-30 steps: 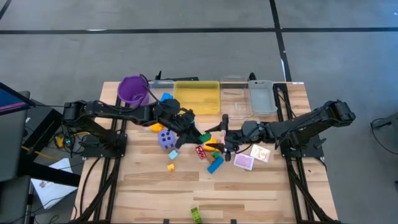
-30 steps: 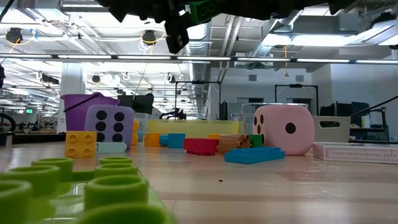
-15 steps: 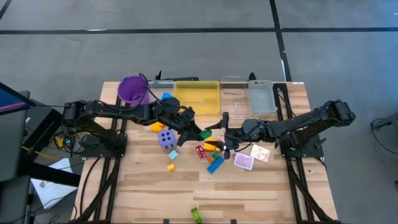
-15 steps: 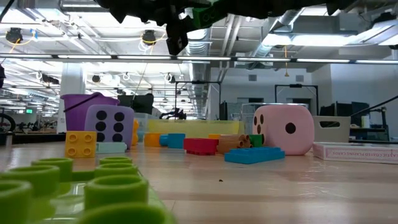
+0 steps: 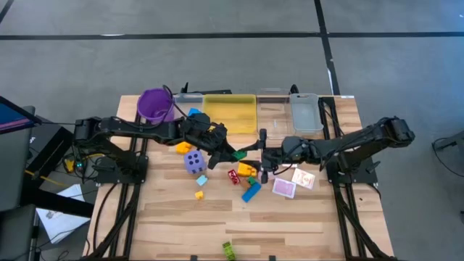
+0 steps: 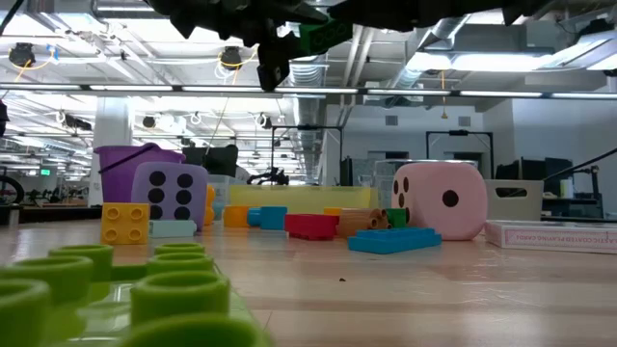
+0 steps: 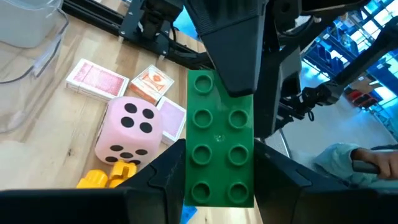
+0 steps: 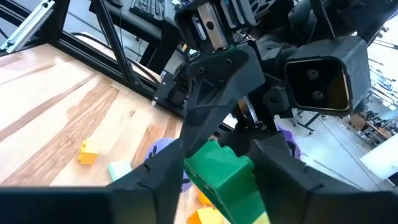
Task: Pick & Place Toys
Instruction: Put the small green game piece into the gray bin
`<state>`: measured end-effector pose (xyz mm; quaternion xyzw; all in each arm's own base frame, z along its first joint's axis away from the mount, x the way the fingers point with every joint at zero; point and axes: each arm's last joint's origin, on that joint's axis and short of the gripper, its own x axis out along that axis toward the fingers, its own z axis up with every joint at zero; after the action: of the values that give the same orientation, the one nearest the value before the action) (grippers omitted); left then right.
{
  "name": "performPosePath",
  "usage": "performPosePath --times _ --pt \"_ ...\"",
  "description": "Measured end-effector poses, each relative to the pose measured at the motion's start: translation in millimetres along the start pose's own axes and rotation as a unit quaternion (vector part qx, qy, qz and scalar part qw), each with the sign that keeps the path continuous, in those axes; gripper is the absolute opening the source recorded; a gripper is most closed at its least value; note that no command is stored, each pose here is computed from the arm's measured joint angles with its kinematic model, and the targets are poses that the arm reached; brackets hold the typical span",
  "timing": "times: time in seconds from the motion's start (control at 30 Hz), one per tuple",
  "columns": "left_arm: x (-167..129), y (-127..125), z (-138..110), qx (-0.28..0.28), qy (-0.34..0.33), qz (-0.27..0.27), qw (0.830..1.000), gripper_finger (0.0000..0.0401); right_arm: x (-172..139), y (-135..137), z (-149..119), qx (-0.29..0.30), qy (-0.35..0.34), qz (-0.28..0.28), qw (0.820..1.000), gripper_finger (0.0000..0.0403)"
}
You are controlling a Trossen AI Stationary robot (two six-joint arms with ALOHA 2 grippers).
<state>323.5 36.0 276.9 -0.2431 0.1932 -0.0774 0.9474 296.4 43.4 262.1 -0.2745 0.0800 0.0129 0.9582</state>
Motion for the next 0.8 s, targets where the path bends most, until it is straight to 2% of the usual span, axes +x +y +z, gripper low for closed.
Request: performPosePath --times 0.2,0.37,0.57,0.8 --pt "0.0 0.2 -0.8 0.007 0.004 -0.002 1.0 0.0138 0.1 -0.6 -1.8 0.007 0.006 0.003 1.0 0.01" --pt "-0.2 0.6 -0.8 0.003 0.005 -0.004 1.0 0.0138 0.0 -0.9 -1.7 0.002 0.007 0.0 1.0 0.0088" --pt "-0.2 0.4 -1.5 0.001 0.011 -0.01 1.0 0.0138 0.2 0.9 -4.2 0.0 0.018 0.009 1.0 0.012" --pt "-0.3 -0.3 -0.4 0.001 0.008 -0.015 1.0 0.0138 0.3 3.2 -8.1 -0.004 0.033 0.019 0.999 0.0198"
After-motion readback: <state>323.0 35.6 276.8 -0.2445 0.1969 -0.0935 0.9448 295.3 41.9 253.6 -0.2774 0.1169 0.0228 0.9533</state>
